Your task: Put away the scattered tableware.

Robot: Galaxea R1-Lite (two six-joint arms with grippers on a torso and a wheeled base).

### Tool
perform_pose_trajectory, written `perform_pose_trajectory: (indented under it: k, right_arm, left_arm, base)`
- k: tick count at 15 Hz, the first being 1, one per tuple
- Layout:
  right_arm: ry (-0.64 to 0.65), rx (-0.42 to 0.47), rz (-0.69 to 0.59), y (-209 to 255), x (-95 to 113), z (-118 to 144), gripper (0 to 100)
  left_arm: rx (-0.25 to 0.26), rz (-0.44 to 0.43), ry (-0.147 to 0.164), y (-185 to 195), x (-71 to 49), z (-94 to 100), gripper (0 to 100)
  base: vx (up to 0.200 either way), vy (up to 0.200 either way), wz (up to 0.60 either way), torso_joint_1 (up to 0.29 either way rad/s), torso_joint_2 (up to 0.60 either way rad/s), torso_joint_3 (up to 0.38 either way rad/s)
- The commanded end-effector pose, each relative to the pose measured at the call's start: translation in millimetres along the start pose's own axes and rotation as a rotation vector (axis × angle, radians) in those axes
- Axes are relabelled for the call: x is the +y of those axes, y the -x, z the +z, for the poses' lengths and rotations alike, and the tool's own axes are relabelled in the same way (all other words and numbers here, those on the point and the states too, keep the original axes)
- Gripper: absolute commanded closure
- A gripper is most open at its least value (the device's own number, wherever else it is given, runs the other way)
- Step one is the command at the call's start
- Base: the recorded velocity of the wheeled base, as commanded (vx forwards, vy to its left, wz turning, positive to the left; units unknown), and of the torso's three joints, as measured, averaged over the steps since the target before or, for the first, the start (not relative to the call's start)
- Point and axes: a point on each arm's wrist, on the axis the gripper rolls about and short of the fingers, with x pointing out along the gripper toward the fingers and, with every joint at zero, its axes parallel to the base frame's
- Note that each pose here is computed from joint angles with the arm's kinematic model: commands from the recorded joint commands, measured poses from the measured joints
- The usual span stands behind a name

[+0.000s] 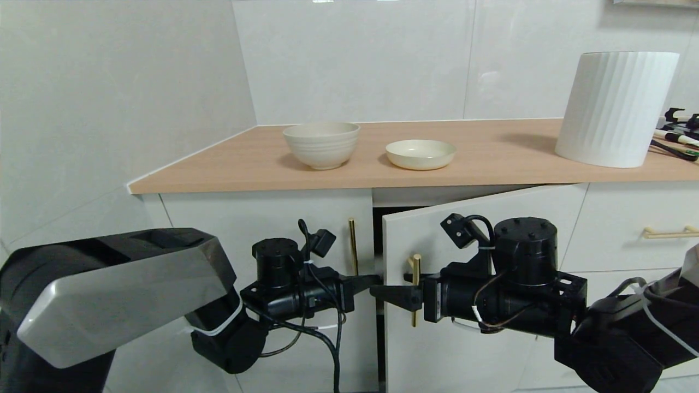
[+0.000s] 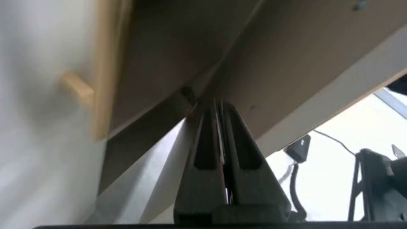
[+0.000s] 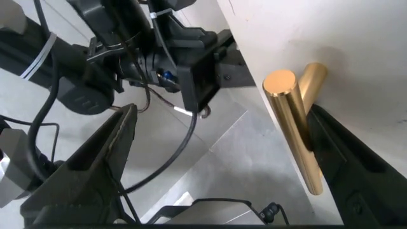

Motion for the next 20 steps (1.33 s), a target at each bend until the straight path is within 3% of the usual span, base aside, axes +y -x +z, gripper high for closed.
perform_pose_trajectory:
  k: [1,4,10,20]
  right_arm:
    - [-0.005,0.012,-0.003,0,-1,-3,0]
    - [-0.005,0.019,-0.006,2,-1,-5,0]
    - [0.018,0.009,-0.029,10,-9,-10,0]
    - [-0.017,-0.016,-0.142,41,-33,-8,0]
  left_arm:
    - [-0.015,-0.032,-0.026,-12,-5.6,5.3,100]
    - [-0.02,-0.05,-0.038,-25,-6.1,10.3,100]
    - [-0.008,-0.115,-0.063,-35,-31.2,5.1,100]
    - [0.007,-0.168,-0.076,-40,-54.1,2.1,100]
  base:
    - [0.0,0.0,0.0,0.0,0.0,0.0]
    - [0.0,0.0,0.0,0.0,0.0,0.0]
    - [0.0,0.0,0.0,0.0,0.0,0.0]
    - [0.0,0.0,0.0,0.0,0.0,0.0]
